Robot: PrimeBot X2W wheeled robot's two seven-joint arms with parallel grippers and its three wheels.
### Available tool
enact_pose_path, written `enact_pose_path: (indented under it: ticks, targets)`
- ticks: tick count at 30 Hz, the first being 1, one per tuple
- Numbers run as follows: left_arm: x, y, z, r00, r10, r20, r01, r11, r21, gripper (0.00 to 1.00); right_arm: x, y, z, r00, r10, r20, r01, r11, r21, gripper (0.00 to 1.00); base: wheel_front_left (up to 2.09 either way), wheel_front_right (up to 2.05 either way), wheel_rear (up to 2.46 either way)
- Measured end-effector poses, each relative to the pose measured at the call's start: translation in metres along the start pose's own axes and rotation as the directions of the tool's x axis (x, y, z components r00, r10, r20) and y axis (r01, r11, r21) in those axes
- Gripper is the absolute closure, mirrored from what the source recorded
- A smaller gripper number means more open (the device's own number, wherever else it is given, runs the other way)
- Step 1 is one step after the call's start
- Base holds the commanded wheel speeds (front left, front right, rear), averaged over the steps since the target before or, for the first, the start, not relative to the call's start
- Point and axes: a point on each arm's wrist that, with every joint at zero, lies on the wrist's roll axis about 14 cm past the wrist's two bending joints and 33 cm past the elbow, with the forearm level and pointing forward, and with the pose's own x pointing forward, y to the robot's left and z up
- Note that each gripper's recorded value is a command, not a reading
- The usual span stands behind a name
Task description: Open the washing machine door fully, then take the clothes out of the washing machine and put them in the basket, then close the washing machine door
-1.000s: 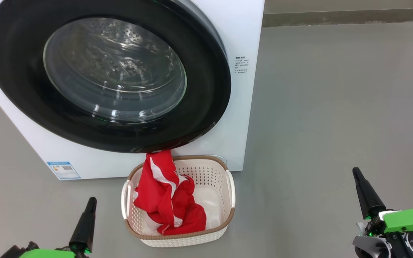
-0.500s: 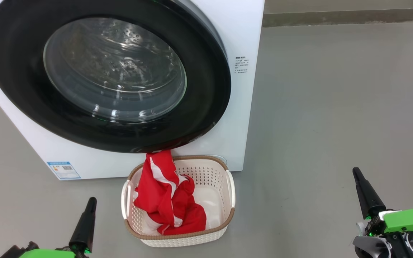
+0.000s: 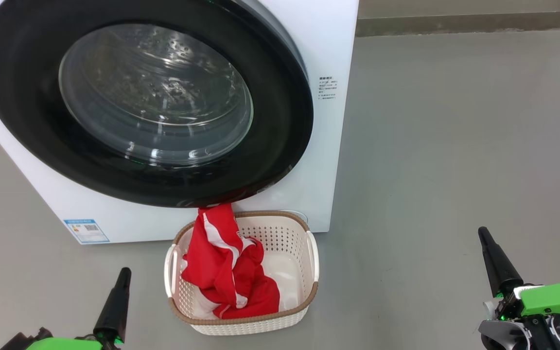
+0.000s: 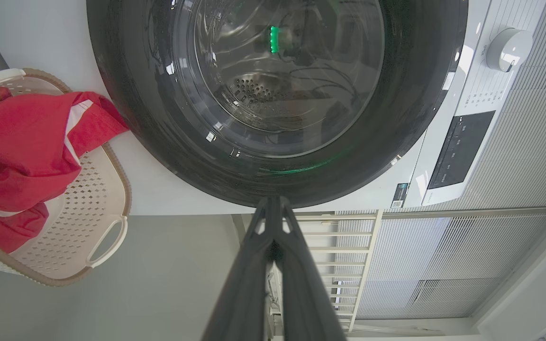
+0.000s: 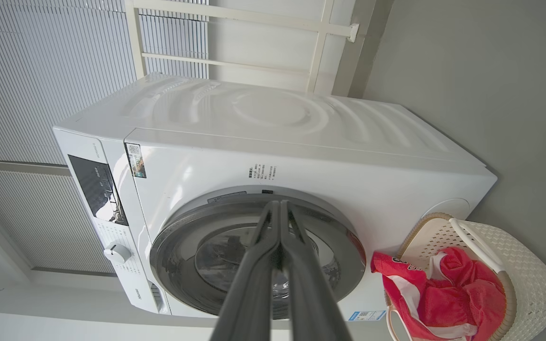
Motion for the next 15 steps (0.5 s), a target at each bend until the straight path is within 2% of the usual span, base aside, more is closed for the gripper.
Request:
enact_pose_path:
  ticks: [15]
  targets:
    - [0.0, 0.0, 0.0, 1.0, 0.0, 0.0, 0.0, 1.0, 0.0, 1.0, 0.0, 0.0, 0.0005, 1.0, 0.0, 0.001, 0.0, 1.0, 0.0, 1.0, 0.0, 0.0, 0.0]
